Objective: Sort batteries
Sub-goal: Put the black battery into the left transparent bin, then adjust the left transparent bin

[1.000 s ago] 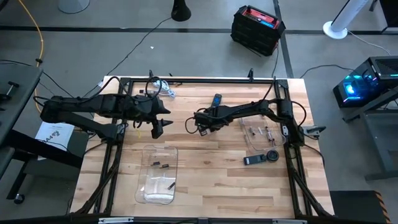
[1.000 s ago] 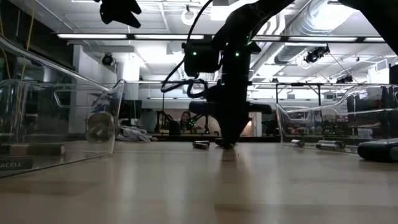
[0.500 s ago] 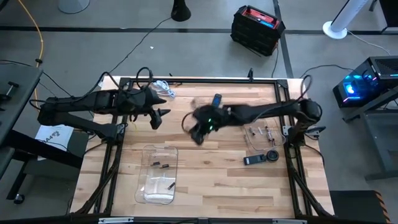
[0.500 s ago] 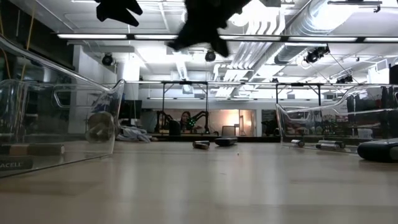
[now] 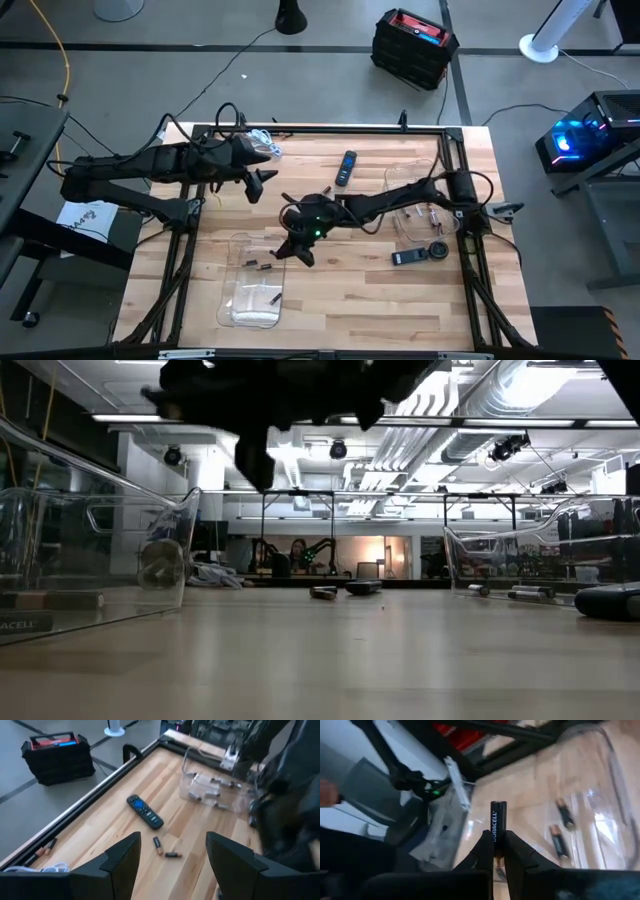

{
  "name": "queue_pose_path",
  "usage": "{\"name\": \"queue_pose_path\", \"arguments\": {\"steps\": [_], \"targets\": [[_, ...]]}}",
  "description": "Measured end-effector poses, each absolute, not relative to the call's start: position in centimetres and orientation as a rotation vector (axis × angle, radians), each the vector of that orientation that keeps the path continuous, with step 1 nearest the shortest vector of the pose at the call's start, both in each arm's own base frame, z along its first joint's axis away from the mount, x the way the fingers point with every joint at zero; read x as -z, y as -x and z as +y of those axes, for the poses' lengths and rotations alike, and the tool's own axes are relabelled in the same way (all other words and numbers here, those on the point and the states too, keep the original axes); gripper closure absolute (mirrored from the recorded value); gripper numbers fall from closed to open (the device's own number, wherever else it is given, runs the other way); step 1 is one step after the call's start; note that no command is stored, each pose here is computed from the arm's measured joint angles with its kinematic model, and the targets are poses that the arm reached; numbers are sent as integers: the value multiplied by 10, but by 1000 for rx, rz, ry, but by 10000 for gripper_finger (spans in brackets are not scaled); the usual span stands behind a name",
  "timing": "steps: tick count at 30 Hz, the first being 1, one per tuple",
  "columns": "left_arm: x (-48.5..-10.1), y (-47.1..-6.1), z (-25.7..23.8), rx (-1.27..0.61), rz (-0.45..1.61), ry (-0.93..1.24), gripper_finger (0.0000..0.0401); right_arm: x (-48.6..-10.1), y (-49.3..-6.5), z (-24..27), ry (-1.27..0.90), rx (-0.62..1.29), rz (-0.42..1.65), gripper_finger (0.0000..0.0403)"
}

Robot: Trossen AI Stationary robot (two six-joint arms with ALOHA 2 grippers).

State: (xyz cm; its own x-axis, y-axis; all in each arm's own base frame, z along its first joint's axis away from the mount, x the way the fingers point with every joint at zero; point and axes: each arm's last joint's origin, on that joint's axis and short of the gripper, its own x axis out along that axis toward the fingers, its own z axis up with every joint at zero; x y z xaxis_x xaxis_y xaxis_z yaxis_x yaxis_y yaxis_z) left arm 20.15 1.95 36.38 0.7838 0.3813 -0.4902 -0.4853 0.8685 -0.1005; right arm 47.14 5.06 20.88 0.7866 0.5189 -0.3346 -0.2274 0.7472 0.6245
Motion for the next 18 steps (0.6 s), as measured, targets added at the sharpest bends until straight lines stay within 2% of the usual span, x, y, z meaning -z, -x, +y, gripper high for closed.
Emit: {"name": "queue_pose_path", "arguments": {"steps": [4, 7, 16, 18], "targets": [[-366, -203, 20, -473, 444, 248, 183, -196, -475, 51, -603, -401, 540, 398], [-368, -204, 20, -472, 423, 255, 183, -195, -475, 56, -626, -321, 529, 376], [-375, -203, 19, -454, 379, 290, 183, -194, -476, 53, -651, -256, 517, 218], [-382, -199, 17, -412, 381, 316, 183, -197, -476, 47, -679, -307, 530, 193]]}}
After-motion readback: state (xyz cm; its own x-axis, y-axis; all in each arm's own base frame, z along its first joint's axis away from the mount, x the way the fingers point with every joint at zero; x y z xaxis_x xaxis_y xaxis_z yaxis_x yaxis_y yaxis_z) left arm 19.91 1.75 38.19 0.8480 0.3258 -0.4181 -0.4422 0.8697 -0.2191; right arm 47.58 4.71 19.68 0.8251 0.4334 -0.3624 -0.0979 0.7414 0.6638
